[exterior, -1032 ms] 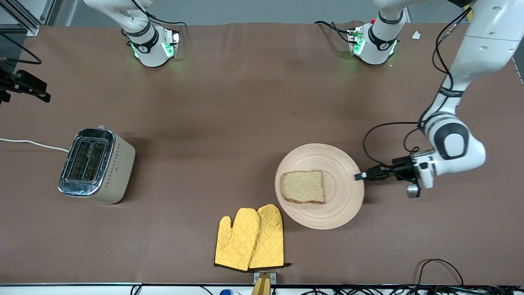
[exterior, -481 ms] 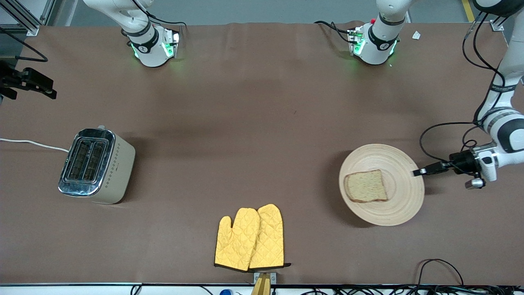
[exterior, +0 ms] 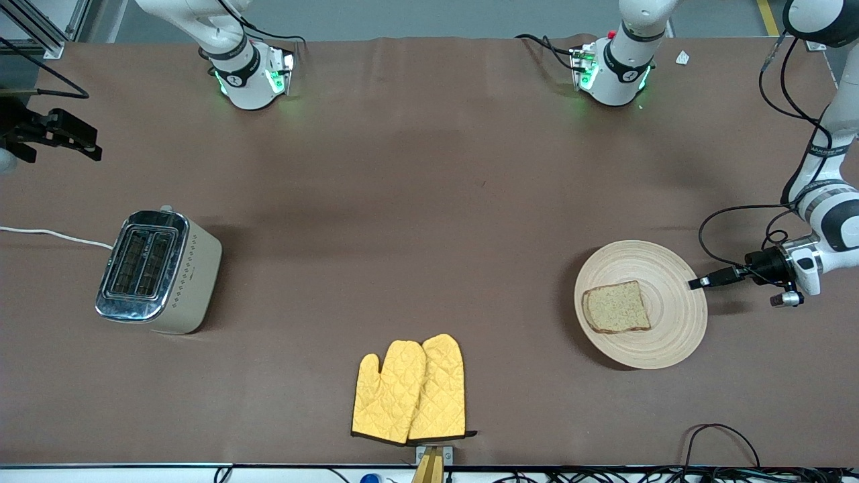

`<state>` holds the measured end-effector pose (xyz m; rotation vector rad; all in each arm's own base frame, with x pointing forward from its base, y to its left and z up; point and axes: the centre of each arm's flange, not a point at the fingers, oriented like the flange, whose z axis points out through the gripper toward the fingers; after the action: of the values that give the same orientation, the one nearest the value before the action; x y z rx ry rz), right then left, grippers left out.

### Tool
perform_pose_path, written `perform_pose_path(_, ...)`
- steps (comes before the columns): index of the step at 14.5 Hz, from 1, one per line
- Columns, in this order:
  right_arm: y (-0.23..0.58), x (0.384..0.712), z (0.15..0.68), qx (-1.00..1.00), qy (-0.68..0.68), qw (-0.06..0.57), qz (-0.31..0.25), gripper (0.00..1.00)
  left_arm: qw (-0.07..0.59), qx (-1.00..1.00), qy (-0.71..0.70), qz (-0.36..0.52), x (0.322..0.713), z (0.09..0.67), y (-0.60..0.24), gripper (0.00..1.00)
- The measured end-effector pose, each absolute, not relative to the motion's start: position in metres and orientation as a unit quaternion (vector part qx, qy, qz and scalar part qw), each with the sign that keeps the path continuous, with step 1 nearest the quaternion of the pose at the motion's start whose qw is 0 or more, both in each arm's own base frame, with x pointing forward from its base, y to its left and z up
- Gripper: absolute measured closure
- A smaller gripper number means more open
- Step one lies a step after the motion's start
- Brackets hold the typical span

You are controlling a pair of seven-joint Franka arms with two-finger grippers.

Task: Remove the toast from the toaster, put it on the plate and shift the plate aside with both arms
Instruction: 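Slide the plate with the bread away from the toaster with the left gripper, then open the left gripper and release the plate rim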

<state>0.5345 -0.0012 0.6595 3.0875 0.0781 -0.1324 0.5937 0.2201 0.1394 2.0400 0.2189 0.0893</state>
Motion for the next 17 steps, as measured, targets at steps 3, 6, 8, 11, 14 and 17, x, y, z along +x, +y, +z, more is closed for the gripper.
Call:
perform_pose_path(3, -0.005, 0.534, 0.660, 0.999, 0.022, 0.025, -0.042, 0.00, 0.522, 0.847, 0.094, 0.030, 0.591, 0.129, 0.216, 0.90)
perform_pose_path(6, -0.007, 0.534, 0.660, 0.999, 0.020, 0.025, -0.042, 0.00, 0.525, 0.845, 0.096, 0.027, 0.590, 0.123, 0.216, 0.88)
perform_pose_path(8, -0.006, 0.534, 0.660, 0.999, 0.021, 0.025, -0.042, 0.00, 0.526, 0.845, 0.095, 0.029, 0.591, 0.125, 0.218, 0.82)
perform_pose_path(11, -0.007, 0.534, 0.660, 0.999, 0.020, 0.025, -0.042, 0.00, 0.521, 0.848, 0.088, 0.035, 0.596, 0.133, 0.224, 0.53)
perform_pose_path(14, -0.007, 0.534, 0.660, 0.999, 0.020, 0.025, -0.042, 0.00, 0.481, 0.873, 0.066, 0.040, 0.611, 0.168, 0.243, 0.23)
perform_pose_path(17, -0.006, 0.534, 0.660, 0.999, 0.021, 0.025, -0.043, 0.00, 0.434, 0.897, 0.074, 0.032, 0.628, 0.230, 0.252, 0.00)
